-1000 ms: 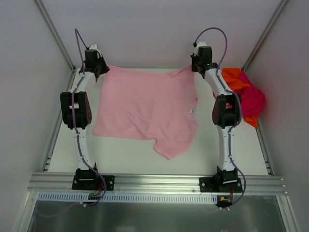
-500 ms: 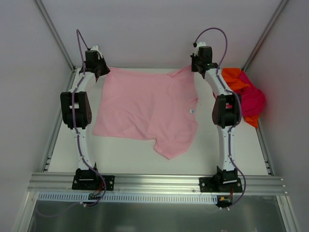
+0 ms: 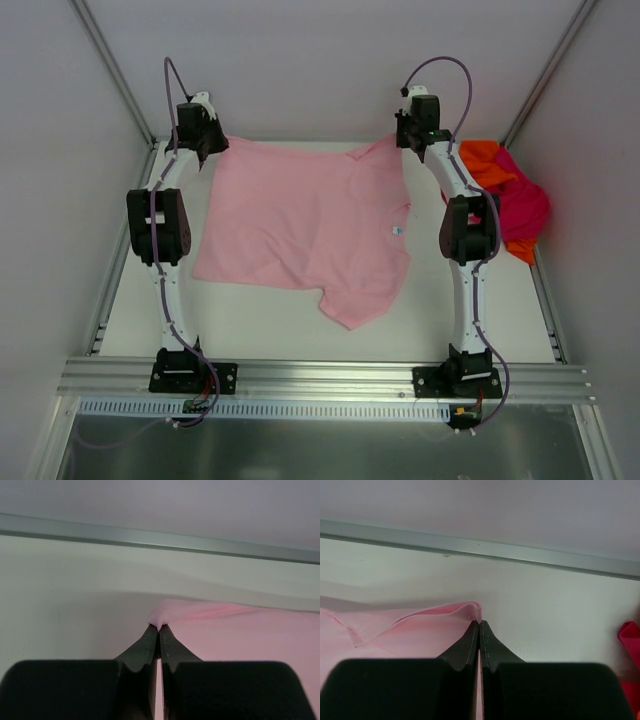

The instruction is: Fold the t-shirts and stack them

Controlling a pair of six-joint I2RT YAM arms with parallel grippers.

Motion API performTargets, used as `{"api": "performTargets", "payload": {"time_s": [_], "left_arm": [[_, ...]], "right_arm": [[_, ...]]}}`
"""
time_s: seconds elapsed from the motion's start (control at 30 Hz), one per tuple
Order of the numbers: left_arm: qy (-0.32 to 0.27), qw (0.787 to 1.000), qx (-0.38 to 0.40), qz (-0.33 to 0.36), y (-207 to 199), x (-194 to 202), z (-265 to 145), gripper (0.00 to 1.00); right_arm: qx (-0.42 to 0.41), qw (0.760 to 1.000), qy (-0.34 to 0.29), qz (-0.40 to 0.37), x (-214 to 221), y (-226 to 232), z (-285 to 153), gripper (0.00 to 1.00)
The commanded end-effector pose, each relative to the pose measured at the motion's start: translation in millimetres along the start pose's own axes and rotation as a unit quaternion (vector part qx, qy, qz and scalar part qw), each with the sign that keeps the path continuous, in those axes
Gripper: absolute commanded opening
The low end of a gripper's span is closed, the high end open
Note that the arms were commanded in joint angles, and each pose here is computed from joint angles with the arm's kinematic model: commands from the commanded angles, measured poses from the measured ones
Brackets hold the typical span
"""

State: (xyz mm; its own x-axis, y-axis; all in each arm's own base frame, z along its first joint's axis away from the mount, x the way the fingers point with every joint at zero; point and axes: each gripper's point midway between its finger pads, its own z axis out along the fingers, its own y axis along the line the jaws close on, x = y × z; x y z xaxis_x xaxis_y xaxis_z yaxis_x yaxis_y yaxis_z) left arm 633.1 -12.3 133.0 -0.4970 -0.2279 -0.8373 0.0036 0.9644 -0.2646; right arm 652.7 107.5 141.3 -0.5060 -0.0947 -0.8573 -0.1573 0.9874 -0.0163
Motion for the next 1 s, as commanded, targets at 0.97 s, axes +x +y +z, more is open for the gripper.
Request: {"api": "performTargets", "payload": {"time_s": [0.97], "left_arm": [[-0.105, 0.982, 0.128, 0.089, 1.9, -20.1, -8.0, 0.00]], "right_arm": [[-0.062, 0.995, -0.076, 0.022, -61.7, 19.2, -46.6, 0.01]]}}
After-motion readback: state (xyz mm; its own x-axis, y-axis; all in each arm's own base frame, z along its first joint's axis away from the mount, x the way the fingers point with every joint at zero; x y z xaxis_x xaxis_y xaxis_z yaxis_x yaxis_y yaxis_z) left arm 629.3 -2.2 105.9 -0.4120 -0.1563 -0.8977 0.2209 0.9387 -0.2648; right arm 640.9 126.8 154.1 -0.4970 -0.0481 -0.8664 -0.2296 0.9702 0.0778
